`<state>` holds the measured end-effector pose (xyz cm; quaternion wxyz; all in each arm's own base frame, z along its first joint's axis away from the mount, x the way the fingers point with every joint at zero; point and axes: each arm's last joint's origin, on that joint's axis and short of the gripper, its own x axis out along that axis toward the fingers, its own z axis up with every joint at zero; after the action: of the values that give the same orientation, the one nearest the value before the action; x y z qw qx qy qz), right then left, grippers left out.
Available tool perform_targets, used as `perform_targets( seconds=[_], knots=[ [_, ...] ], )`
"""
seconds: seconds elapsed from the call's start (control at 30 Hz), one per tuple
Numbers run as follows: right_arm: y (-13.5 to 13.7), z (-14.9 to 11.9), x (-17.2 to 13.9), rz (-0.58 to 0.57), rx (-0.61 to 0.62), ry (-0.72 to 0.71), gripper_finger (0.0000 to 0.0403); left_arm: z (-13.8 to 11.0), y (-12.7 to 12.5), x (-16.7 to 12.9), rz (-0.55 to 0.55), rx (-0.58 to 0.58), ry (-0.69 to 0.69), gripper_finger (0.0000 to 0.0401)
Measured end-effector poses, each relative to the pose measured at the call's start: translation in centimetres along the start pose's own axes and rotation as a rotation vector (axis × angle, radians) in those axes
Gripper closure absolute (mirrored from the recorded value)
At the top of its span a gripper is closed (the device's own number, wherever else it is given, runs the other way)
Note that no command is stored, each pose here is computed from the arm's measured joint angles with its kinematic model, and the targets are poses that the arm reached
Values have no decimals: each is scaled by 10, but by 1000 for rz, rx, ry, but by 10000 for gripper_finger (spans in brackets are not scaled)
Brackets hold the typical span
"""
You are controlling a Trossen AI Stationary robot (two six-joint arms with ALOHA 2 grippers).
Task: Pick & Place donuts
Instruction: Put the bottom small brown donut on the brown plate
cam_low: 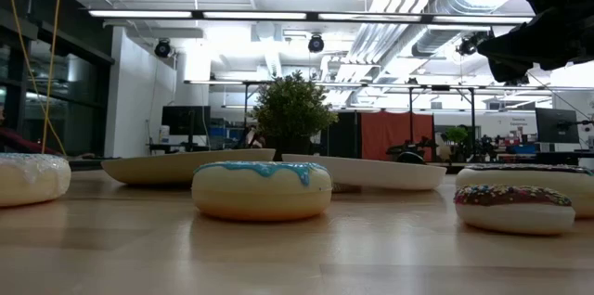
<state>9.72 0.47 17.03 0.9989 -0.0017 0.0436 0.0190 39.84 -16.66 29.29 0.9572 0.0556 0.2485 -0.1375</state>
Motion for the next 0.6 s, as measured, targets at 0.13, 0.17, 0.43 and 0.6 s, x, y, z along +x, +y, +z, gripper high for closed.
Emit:
perform_targets(
  seconds=[0.13,0.17,0.43,0.6],
  knots=[
    [0,0,0,-1,0,1,402,-9,-6,12,37,-70,20,82],
    [0,0,0,0,0,1,402,-11,-7,14,55,-92,27,82],
    [0,0,0,0,0,0,402,-32,-21,36,180,-202,70,82],
    [0,0,0,0,0,0,402,-51,-31,54,253,-231,98,82]
  ],
)
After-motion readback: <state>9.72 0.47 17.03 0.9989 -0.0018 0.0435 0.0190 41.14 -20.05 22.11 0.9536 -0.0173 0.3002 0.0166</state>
